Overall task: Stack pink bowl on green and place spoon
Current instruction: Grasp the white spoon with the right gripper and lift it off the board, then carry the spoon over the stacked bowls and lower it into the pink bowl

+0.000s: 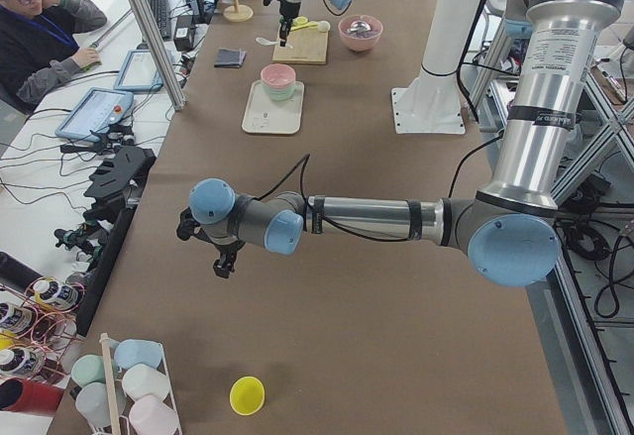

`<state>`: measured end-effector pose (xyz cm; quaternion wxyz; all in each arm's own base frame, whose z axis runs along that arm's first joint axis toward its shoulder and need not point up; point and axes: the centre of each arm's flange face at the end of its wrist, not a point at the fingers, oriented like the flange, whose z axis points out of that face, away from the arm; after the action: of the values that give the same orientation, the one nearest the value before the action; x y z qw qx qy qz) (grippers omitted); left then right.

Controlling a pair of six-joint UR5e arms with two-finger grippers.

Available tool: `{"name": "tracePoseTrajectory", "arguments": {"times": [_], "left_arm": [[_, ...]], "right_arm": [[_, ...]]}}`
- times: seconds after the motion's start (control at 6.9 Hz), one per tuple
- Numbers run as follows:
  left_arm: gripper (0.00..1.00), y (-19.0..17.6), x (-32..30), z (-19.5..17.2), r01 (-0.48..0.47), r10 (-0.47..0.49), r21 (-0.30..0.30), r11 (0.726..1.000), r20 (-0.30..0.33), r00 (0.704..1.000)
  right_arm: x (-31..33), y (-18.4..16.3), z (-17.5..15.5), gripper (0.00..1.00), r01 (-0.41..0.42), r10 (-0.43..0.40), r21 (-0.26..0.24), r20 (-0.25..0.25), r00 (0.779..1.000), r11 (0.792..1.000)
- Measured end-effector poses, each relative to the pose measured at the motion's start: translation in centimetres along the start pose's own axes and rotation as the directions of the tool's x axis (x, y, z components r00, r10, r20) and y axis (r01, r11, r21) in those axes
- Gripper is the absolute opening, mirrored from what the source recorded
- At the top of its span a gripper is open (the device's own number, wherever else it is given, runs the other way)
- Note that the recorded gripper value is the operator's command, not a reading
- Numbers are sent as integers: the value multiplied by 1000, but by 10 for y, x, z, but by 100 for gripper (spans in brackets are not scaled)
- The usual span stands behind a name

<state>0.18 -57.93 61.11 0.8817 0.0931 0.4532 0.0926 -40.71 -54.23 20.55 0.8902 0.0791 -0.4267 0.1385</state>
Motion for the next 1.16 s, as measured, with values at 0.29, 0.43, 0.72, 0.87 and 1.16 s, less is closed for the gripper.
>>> {"name": "tracePoseTrajectory", "arguments": {"times": [0.29,0.43,0.72,0.87,1.16], "left_arm": [[99,1,0,1,5,-5,-3,1000,-1,1000],[99,2,-1,2,9,-9,-5,1000,-1,1000],[99,6,-4,5,16,-16,-11,1000,-2,1000],[99,7,-5,7,19,-19,-14,1000,-2,1000],[99,7,-7,9,24,-24,-19,1000,-2,1000]], "right_arm": [[-64,5,13,0,-45,44,-27,-14,999,999],[-94,14,26,0,-53,51,-45,-29,998,998],[-131,36,57,0,-44,39,-62,-72,997,997],[-135,42,63,0,-41,35,-66,-88,995,997],[-134,49,49,0,-49,40,-74,-128,991,996]]}}
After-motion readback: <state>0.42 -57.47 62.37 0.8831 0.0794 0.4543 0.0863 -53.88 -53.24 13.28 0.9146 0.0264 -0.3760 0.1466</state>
